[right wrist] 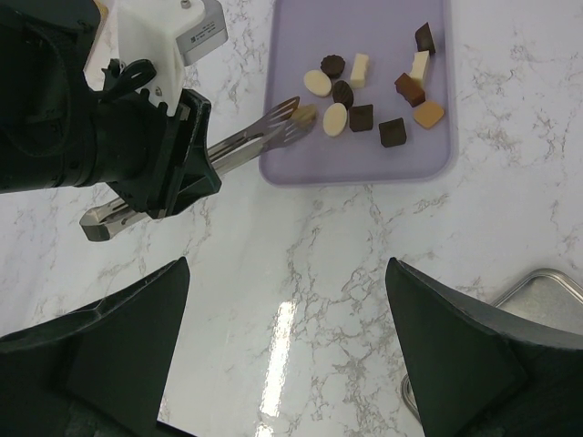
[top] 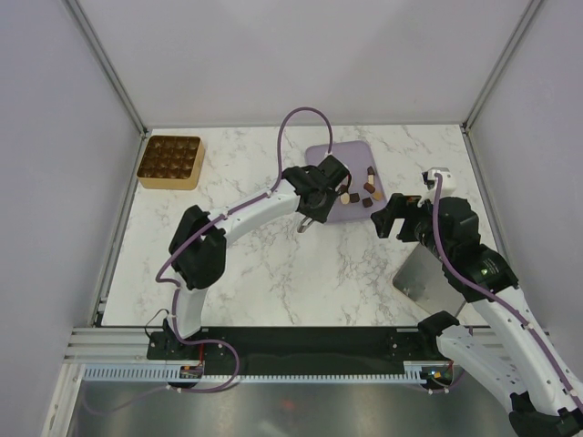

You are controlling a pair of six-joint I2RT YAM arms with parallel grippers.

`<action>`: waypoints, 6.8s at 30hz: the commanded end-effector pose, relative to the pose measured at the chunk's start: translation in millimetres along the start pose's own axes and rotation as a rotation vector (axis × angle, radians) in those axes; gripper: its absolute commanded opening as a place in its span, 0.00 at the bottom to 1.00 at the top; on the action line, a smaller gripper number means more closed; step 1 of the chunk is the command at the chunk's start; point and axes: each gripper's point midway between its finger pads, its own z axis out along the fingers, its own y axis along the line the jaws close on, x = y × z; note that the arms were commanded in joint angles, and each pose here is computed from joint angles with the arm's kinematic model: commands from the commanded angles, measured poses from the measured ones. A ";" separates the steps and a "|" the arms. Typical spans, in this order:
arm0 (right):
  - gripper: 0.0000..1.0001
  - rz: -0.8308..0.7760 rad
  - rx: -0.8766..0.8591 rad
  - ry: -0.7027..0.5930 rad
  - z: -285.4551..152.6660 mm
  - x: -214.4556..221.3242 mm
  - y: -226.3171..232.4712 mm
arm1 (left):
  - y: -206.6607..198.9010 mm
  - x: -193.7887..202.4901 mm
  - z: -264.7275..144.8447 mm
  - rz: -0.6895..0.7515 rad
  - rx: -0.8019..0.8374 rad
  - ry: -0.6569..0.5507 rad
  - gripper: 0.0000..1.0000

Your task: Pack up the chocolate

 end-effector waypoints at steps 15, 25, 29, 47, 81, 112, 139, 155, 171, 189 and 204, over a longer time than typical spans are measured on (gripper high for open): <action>0.97 0.026 -0.060 -0.047 -13.1 -15.1 13.7 | 145.6 -67.6 -97.3 -0.229 -0.169 -0.214 0.38; 0.97 0.027 -0.079 -0.043 -6.8 -13.6 17.1 | 317.9 -46.3 -117.0 -0.566 -0.355 -0.236 0.37; 0.97 0.039 -0.090 -0.041 -3.4 -11.3 19.0 | 372.5 -29.1 -112.0 -0.677 -0.403 -0.218 0.37; 0.97 0.039 -0.040 -0.014 10.9 -1.1 9.1 | 484.2 0.4 -84.3 -0.807 -0.565 -0.185 0.37; 0.97 0.021 0.032 -0.011 24.3 -3.1 -2.0 | 523.5 16.6 -49.7 -0.766 -0.622 -0.143 0.53; 0.97 -0.009 0.024 -0.026 -7.8 -17.2 0.5 | 189.2 -50.7 -92.5 -0.322 -0.118 -0.262 0.49; 0.97 -0.025 0.050 -0.041 -13.9 -19.4 -5.4 | 20.7 -62.8 9.8 -0.051 0.058 -0.164 0.53; 0.97 -0.032 0.065 -0.037 -8.2 -16.7 -8.7 | 17.2 -57.4 30.6 -0.042 0.050 -0.130 0.52; 0.97 -0.016 0.049 -0.051 -12.2 -20.3 -5.2 | 24.4 -63.3 10.5 -0.046 0.033 -0.150 0.40; 0.97 0.015 -0.013 -0.047 -12.3 -18.3 6.5 | 137.7 -86.0 -91.2 -0.231 -0.090 -0.264 0.37; 0.97 0.012 -0.025 -0.040 -3.6 -17.6 9.3 | 393.5 -30.5 -101.6 -0.626 -0.405 -0.227 0.37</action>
